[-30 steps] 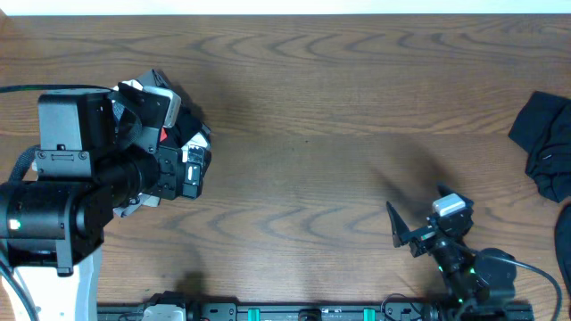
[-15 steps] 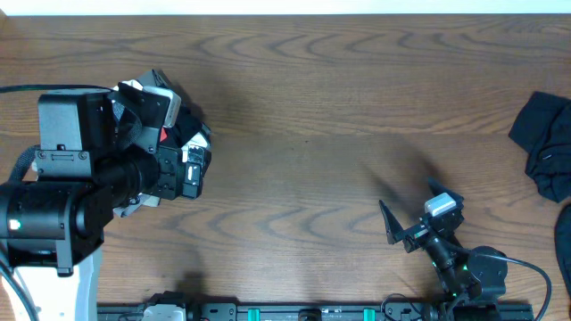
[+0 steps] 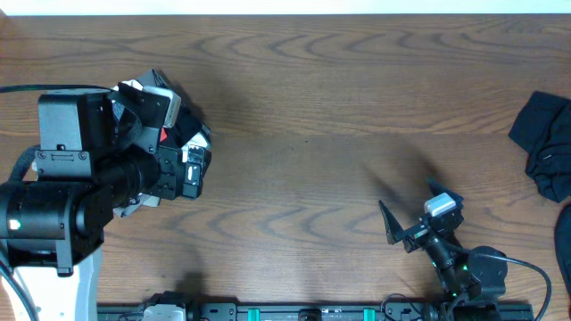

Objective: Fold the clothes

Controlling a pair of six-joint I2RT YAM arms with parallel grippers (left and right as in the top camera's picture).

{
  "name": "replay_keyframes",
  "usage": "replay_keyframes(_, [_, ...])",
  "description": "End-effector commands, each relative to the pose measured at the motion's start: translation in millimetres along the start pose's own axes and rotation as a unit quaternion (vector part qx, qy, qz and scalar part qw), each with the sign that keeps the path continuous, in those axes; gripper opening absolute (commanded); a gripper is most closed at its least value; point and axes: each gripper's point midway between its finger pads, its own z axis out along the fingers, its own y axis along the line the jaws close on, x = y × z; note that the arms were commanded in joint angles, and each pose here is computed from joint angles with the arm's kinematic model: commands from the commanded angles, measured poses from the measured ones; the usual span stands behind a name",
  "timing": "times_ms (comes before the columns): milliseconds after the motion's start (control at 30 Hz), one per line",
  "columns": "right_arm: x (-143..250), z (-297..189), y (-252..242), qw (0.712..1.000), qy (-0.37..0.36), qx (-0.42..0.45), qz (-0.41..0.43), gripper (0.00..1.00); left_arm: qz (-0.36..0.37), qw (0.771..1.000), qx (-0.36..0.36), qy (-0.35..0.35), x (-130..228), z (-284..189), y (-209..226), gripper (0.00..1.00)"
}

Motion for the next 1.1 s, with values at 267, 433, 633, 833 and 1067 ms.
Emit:
replay_keyframes(267, [1,0,1,1.000,-0.001,-0.003,-0.005,0.99,0.004,1.000,0.001,-0.008,6,-7,-5,0.98])
replay_keyframes(433, [1,0,1,1.000,-0.001,-0.002,-0.005,0.99,0.039,0.990,-0.031,-0.129,-6,-36,-4,0.98])
replay_keyframes(633, [1,0,1,1.000,-0.001,-0.002,-0.005,0.99,0.069,0.963,-0.046,-0.256,-5,-40,-5,0.98])
replay_keyframes(833, [1,0,1,1.000,-0.001,-0.003,-0.005,0.99,0.081,0.932,-0.050,-0.350,16,-11,-1,0.98])
replay_keyframes(1067, [1,0,1,1.000,-0.001,-0.003,-0.005,0.99,0.068,0.913,-0.043,-0.401,48,28,5,0.98])
